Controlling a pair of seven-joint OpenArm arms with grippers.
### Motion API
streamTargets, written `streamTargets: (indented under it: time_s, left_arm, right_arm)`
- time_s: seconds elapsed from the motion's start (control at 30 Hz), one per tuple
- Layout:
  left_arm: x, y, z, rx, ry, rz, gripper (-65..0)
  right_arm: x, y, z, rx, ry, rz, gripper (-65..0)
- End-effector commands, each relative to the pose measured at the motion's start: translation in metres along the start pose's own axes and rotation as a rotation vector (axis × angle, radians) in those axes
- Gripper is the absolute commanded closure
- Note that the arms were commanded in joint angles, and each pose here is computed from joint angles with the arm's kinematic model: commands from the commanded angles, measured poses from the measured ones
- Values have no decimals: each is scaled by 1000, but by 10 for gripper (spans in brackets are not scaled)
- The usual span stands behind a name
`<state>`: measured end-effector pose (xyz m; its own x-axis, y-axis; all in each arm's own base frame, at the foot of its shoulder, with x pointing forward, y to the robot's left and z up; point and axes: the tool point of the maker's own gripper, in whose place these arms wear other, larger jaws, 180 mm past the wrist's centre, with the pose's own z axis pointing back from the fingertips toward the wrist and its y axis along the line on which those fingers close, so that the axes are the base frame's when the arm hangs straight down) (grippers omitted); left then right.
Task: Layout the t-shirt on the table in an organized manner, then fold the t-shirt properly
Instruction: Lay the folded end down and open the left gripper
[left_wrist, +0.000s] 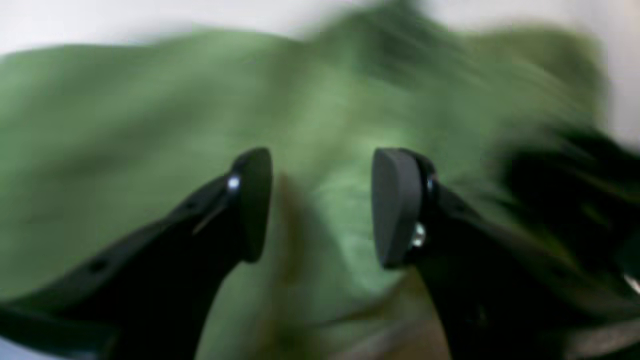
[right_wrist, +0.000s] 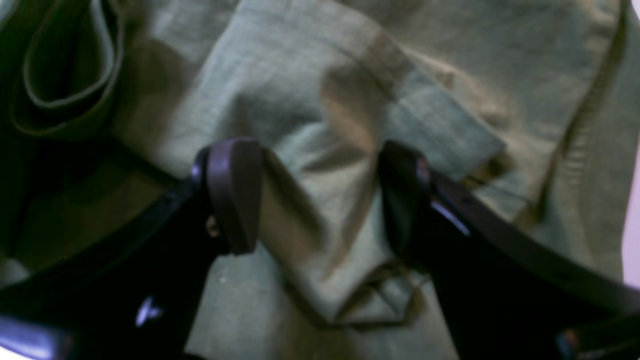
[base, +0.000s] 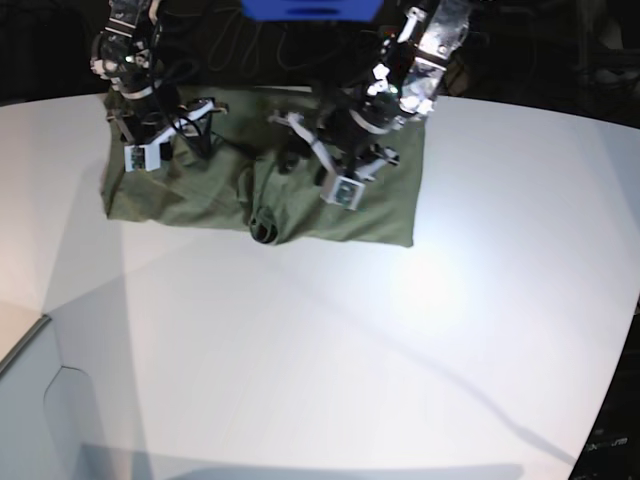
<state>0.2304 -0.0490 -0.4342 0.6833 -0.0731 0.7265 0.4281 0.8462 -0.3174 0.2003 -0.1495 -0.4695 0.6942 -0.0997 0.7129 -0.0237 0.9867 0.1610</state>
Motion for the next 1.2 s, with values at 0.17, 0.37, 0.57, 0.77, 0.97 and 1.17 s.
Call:
streamTargets:
  time_s: [0.17, 0.37, 0.57, 0.77, 0.97, 1.17]
  left_arm:
    - [-12, -63, -9, -205, 50, -204, -311]
    - [-6, -66, -6, -222, 34, -237, -311]
    - [25, -56, 20, -222, -58, -303, -311]
    - [56, 20, 42, -49, -121, -260, -312]
    - [53, 135, 63, 206, -128, -26, -312]
    - [39, 198, 81, 348, -126, 111, -313]
  right_arm:
    - [7, -1, 2, 1, -15, 11, -377]
    - [31, -4, 9, -16, -73, 44, -377]
    - [62, -7, 22, -40, -151, 88, -381]
    - [89, -42, 46, -153, -219, 101, -392]
    - [85, -82, 48, -253, -215, 36, -450]
    - [50, -91, 31, -252, -138, -54, -451]
